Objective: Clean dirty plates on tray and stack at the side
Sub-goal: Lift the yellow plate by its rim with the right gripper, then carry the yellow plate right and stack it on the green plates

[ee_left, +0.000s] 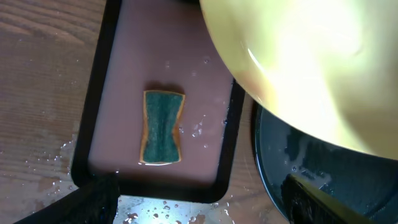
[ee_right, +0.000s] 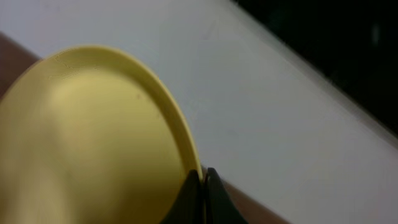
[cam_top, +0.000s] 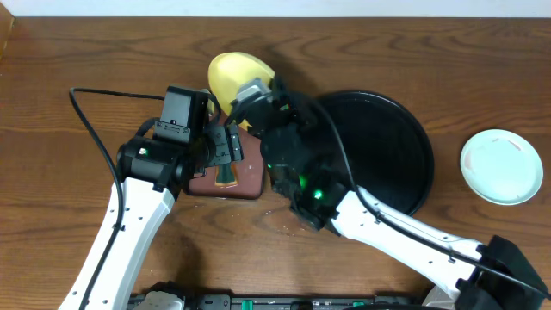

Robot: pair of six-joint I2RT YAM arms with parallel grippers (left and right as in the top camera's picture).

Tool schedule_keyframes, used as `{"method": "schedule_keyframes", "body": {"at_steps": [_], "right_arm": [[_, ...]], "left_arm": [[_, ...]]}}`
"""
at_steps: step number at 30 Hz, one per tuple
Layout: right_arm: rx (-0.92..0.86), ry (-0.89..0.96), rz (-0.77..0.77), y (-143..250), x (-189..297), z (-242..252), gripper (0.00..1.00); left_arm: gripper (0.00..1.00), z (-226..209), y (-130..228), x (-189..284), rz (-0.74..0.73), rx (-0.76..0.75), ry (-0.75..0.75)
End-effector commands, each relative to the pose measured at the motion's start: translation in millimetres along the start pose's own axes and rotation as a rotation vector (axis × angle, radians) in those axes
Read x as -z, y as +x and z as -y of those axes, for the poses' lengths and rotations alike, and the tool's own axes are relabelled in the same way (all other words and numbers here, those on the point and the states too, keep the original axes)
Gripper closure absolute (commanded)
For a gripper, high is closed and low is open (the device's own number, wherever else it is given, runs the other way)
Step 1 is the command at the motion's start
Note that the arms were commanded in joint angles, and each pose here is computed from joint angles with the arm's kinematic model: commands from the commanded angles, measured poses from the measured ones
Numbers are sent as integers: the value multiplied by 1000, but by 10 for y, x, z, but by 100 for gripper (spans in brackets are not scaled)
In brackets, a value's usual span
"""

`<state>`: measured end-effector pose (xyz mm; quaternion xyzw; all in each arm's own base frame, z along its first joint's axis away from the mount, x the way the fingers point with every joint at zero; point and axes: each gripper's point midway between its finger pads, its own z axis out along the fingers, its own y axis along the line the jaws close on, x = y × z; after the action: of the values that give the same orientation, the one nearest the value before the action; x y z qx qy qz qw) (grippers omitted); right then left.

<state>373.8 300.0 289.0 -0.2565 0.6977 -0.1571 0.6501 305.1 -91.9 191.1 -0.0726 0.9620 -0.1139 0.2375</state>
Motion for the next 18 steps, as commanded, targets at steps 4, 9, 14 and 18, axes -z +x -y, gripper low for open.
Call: {"method": "schedule_keyframes", "body": {"at_steps": [4, 9, 14, 18], "right_arm": [[-322, -4, -162, 438, -38, 13, 99], [-736, -212, -411, 983, -145, -72, 99], [-1013, -324, -559, 1358, -266, 433, 99], [-1179, -316, -605, 1664, -202, 1117, 99]], "left_arm": [[16, 23, -42, 40, 10, -7, 12], [16, 23, -43, 40, 10, -7, 12], [16, 23, -43, 40, 10, -7, 12], [16, 23, -42, 40, 10, -7, 12]]}}
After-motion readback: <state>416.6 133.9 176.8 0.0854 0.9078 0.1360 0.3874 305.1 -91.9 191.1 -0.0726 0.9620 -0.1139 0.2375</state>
